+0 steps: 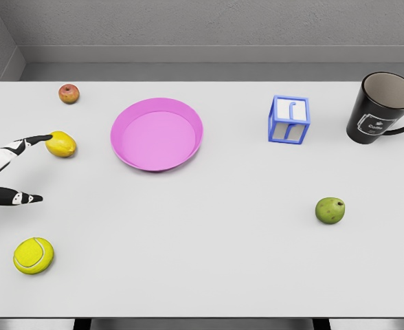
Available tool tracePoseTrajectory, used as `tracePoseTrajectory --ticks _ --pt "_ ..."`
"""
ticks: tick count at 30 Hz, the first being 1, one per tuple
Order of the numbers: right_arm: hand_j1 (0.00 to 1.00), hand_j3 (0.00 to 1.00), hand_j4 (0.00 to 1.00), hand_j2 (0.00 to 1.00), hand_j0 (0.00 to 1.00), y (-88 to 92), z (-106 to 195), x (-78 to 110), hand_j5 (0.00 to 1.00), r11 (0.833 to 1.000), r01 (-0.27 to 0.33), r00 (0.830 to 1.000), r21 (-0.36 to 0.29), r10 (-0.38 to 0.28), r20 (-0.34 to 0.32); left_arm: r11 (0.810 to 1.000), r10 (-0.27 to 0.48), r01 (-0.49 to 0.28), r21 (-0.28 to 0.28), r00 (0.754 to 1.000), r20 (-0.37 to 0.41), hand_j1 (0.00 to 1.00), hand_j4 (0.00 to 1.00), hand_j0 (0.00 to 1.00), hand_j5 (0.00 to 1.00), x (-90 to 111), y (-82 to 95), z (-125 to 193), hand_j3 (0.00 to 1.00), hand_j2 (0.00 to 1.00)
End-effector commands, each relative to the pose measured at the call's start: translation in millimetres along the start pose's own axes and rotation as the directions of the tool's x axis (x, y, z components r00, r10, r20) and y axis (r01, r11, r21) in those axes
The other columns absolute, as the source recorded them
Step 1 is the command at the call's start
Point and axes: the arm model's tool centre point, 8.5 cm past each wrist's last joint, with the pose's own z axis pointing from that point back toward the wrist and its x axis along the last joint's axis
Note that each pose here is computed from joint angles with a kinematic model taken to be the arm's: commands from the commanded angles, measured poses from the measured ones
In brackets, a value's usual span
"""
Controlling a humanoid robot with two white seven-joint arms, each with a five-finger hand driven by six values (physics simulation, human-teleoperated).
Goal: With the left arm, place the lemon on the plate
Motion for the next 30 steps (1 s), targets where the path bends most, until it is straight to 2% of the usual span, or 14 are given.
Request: tracePoseTrajectory --ticks 1,8,11,12,13,14,15,17,19,24,25,26,28,30 --pt "1.00 1.00 1.00 1.00 1.00 0.1 0 0.0 1.00 1.000 -0.001 1.000 0.001 0.001 0.000 1.000 0.007 -0.007 0.005 1.000 0.003 1.00 1.00 1.00 1.00 0 0.5 0 1.00 1.00" --pt "1.00 1.00 1.00 1.00 1.00 0.0 0 -0.5 1.00 1.000 -0.001 1.000 0.000 0.001 -0.002 1.000 0.006 -0.006 0.008 1.000 -0.001 1.00 1.00 1.00 1.00 0 1.1 1 1.00 1.00" --pt "1.00 1.00 1.00 1.00 1.00 0.0 0 -0.5 1.00 1.000 -0.001 1.000 0.000 0.001 -0.002 0.999 -0.052 0.052 -0.008 0.998 -0.023 1.00 1.00 1.00 1.00 -1 10.0 -1 1.00 1.00" --pt "1.00 1.00 1.00 1.00 1.00 0.0 0 -0.5 1.00 1.000 -0.001 1.000 0.000 0.001 -0.002 0.994 -0.109 0.107 -0.035 0.993 -0.040 1.00 1.00 1.00 1.00 -1 12.7 -8 1.00 1.00" --pt "1.00 1.00 1.00 1.00 1.00 0.0 0 -0.5 1.00 1.000 -0.001 1.000 0.000 0.001 -0.002 0.987 -0.149 0.146 -0.063 0.988 -0.047 1.00 1.00 1.00 1.00 -1 15.1 -17 1.00 1.00" --pt "1.00 1.00 1.00 1.00 1.00 0.0 0 -0.5 1.00 1.000 -0.001 1.000 0.000 0.001 -0.002 0.972 -0.205 0.201 -0.121 0.979 -0.020 1.00 1.00 1.00 1.00 2 18.7 -48 1.00 1.00" --pt "1.00 1.00 1.00 1.00 1.00 0.0 0 -0.5 1.00 1.000 -0.001 1.000 0.000 0.001 -0.002 0.958 -0.237 0.229 -0.175 0.971 -0.025 1.00 1.00 1.00 1.00 -4 19.0 -70 1.00 1.00" --pt "1.00 1.00 1.00 1.00 1.00 0.0 0 -0.5 1.00 1.000 -0.001 1.000 0.000 0.001 -0.002 0.938 -0.258 0.246 -0.244 0.966 -0.017 1.00 1.00 1.00 1.00 -8 13.6 -93 1.00 1.00" --pt "1.00 1.00 1.00 1.00 1.00 0.0 0 -0.5 1.00 1.000 -0.001 1.000 0.000 0.001 -0.002 0.935 -0.255 0.243 -0.260 0.967 -0.012 1.00 1.00 1.00 1.00 -8 9.9 -93 1.00 1.00" --pt "1.00 1.00 1.00 1.00 1.00 0.0 0 -0.5 1.00 1.000 -0.001 1.000 0.000 0.001 -0.002 0.893 -0.343 0.308 -0.327 0.938 -0.052 1.00 1.00 1.00 1.00 -16 34.2 -72 1.00 1.00" --pt "1.00 1.00 1.00 1.00 1.00 0.0 0 -0.5 1.00 1.000 -0.001 1.000 0.000 0.001 -0.002 0.884 -0.349 0.314 -0.345 0.936 -0.043 1.00 1.00 1.00 1.00 -15 32.2 -75 1.00 1.00" --pt "1.00 1.00 1.00 1.00 1.00 0.0 0 -0.5 1.00 1.000 -0.001 1.000 0.000 0.001 -0.002 0.881 -0.361 0.329 -0.340 0.932 -0.033 1.00 1.00 1.00 1.00 -12 37.2 -80 1.00 1.00" --pt "1.00 1.00 1.00 1.00 1.00 0.0 0 -0.5 1.00 1.000 -0.001 1.000 0.000 0.001 -0.002 0.861 -0.414 0.381 -0.337 0.910 -0.031 1.00 1.00 1.00 1.00 -7 51.8 -88 1.00 1.00" --pt "1.00 1.00 1.00 1.00 1.00 0.0 0 -0.5 1.00 1.000 -0.001 1.000 0.000 0.001 -0.002 0.836 -0.442 0.406 -0.368 0.897 -0.017 1.00 1.00 1.00 1.00 -5 45.5 -95 1.00 1.00"
